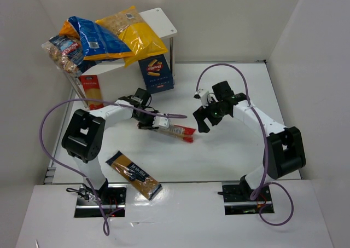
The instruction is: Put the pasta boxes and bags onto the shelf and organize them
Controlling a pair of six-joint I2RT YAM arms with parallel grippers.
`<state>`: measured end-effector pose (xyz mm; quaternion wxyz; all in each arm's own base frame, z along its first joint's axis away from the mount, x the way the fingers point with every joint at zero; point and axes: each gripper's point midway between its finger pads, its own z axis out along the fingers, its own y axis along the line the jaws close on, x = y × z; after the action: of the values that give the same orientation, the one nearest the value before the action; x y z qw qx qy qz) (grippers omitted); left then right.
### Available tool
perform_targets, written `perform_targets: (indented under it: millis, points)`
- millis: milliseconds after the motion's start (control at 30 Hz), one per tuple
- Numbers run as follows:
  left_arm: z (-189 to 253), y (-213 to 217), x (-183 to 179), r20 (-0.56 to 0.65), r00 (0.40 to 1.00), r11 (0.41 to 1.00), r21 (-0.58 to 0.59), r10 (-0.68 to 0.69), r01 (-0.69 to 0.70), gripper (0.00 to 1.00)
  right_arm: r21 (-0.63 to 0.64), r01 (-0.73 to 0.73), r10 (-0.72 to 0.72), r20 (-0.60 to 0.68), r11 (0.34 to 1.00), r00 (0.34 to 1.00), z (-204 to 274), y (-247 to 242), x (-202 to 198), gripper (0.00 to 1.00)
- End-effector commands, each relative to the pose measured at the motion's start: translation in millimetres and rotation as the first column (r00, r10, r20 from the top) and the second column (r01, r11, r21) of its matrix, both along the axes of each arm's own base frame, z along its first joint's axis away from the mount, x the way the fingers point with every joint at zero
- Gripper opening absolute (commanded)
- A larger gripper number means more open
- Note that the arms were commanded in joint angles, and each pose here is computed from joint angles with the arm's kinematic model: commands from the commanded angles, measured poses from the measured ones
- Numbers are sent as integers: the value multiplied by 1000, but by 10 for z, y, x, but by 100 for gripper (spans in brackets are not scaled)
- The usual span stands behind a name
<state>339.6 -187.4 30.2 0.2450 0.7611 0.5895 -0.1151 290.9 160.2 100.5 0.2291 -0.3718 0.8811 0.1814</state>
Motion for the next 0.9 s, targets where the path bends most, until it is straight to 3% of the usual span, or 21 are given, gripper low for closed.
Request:
perform_targets:
  millis: [0,167,300,433,600,667,767,867]
  points:
    - [133,-66,-399,-273,947,972,-112,168,-205,0,18,1,-2,46,1000,999,113,-15,-2,100]
    - [524,-48,-413,-309,892,902,-176,329,-394,0,22,5,-7,80,1000,997,193,-22,25,100]
    - [897,43,-521,-220,878,847,-245,425,-472,0,27,18,-20,107,999,994,260,-37,26,100]
    - [1273,32,-667,-210,854,789,-328,475,-520,0,39,24,-29,125,999,992,314,-36,18,100]
    - [1738,176,-759,-198,781,656,-444,592,-610,0,47,23,-30,143,999,989,375,-38,14,100]
    - [1831,302,-729,-220,723,583,-463,654,-668,0,51,23,-30,155,998,988,412,-39,10,100]
    - [1982,408,-707,-202,671,512,-502,714,-697,0,64,16,-27,169,998,985,473,-27,-3,100]
    - [2008,489,-705,-200,647,484,-512,736,-709,0,75,10,-23,176,997,984,510,-15,-14,100]
